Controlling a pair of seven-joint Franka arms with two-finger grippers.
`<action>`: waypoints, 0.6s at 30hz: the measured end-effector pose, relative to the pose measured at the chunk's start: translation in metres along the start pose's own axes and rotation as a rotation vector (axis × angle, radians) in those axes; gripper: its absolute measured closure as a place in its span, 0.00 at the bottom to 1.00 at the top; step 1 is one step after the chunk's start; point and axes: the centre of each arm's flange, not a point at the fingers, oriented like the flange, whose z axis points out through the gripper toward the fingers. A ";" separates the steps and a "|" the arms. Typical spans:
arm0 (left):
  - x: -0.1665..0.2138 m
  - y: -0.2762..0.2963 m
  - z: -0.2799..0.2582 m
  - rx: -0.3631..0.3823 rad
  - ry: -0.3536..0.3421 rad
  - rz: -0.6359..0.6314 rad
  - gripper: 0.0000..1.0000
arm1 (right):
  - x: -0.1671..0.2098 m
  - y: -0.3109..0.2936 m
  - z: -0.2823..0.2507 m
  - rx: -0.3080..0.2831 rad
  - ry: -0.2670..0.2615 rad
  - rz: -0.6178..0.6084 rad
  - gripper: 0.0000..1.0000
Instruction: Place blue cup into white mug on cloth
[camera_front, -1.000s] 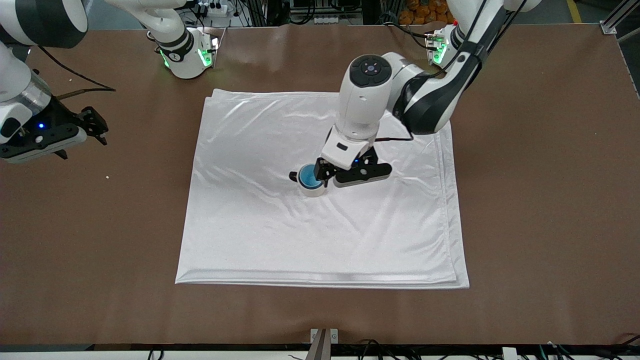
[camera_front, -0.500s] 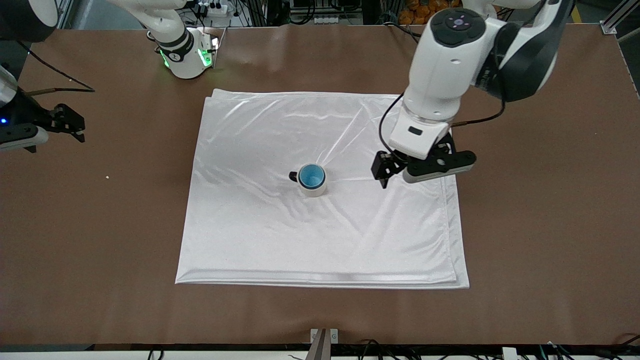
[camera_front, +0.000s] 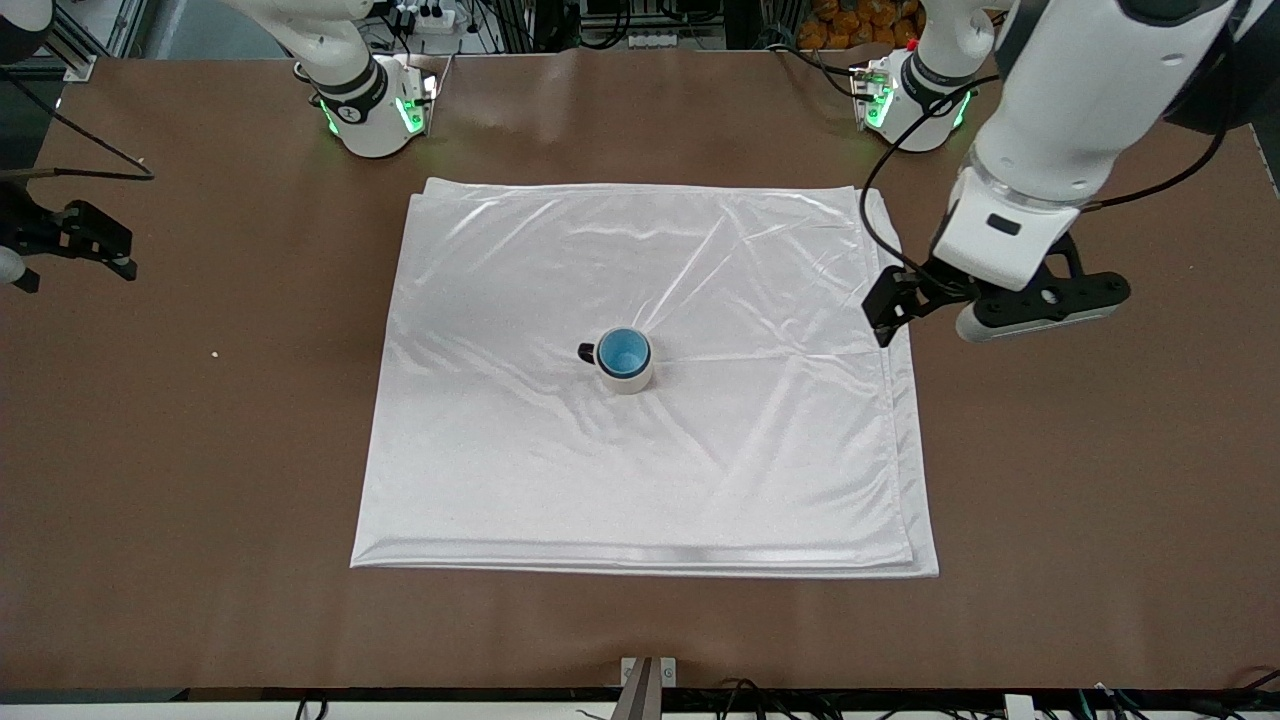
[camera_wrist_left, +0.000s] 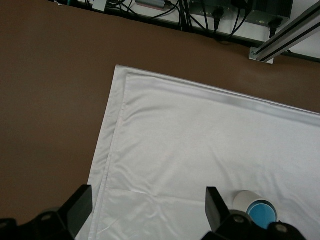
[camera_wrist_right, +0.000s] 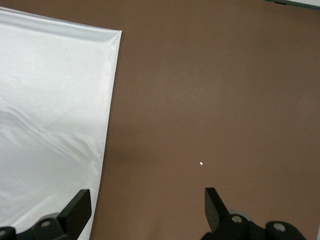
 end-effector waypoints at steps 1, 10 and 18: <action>0.003 -0.006 -0.001 0.000 -0.002 0.000 0.00 | 0.000 0.000 0.000 0.002 0.001 0.013 0.00; 0.021 -0.041 -0.002 -0.025 -0.030 -0.047 0.00 | -0.001 0.000 -0.010 0.011 -0.011 0.112 0.00; 0.031 -0.068 -0.005 -0.006 -0.039 -0.088 0.00 | -0.002 -0.001 -0.013 0.015 -0.031 0.240 0.00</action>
